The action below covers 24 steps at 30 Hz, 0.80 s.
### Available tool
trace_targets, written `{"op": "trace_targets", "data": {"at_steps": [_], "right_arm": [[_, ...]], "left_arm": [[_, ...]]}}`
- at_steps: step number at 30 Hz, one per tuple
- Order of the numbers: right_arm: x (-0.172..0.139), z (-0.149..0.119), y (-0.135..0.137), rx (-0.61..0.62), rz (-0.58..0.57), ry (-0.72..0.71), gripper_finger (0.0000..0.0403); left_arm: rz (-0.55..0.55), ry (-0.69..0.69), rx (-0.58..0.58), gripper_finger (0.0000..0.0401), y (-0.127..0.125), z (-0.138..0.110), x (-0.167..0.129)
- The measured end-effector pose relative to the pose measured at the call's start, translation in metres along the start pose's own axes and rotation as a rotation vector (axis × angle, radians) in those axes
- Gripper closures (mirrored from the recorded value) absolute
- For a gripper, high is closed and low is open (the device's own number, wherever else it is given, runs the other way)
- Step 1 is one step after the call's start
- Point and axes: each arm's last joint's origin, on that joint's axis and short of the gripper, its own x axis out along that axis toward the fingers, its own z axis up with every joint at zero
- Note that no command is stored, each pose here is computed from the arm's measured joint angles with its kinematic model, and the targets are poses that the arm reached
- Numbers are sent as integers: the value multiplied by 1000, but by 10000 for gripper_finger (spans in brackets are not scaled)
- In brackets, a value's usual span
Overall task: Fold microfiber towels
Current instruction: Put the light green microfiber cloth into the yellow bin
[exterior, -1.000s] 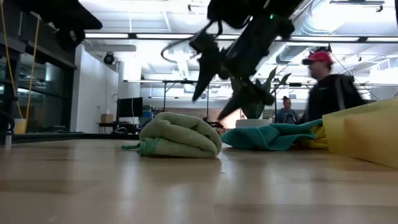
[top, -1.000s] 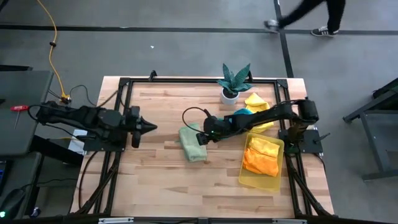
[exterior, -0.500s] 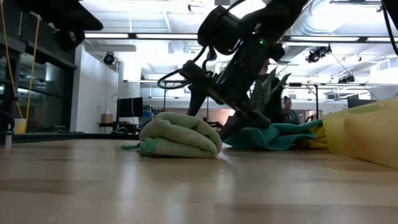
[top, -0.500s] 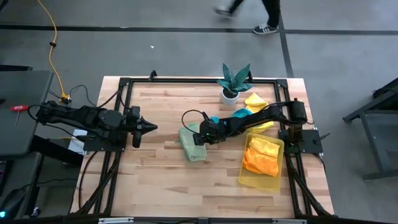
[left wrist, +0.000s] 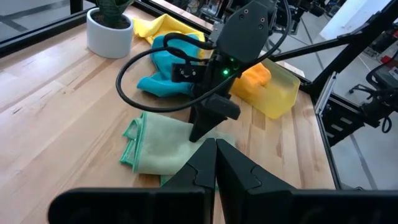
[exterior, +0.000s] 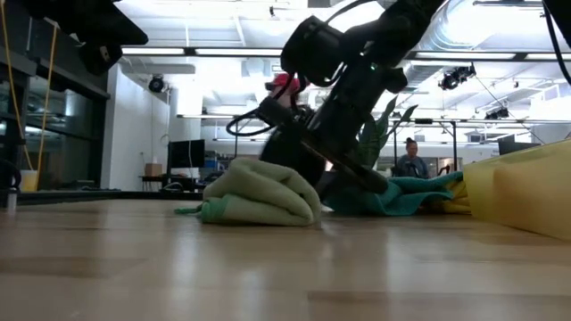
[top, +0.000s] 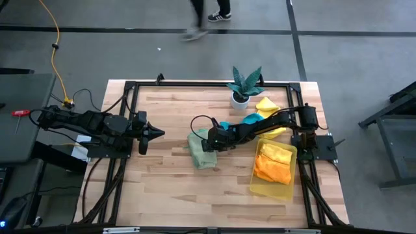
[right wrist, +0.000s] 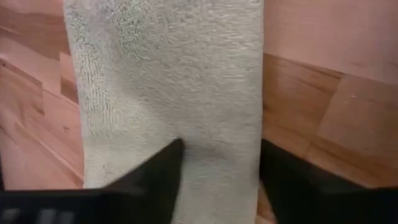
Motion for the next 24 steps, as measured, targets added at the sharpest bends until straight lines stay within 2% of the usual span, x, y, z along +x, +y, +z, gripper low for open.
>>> {"op": "trace_targets", "data": {"at_steps": [5, 6, 11, 15, 20, 24], "right_arm": [[2, 2, 0, -22, 6, -16, 367], [3, 3, 1, -41, 30, -25, 383], [3, 6, 8, -49, 100, -31, 395], [-10, 5, 14, -105, 128, -31, 399], [-47, -3, 30, -261, 204, -6, 401], [-86, -18, 41, -425, 293, 86, 401]], "left_arm": [[0, 0, 0, 401, 0, 0, 0], [0, 0, 2, 401, 0, 0, 0], [-2, 2, 16, 401, 0, 0, 0], [-2, 6, 24, 401, 0, 0, 0], [-1, 6, 27, 401, 0, 0, 0], [0, 8, 28, 401, 0, -1, 0]]}}
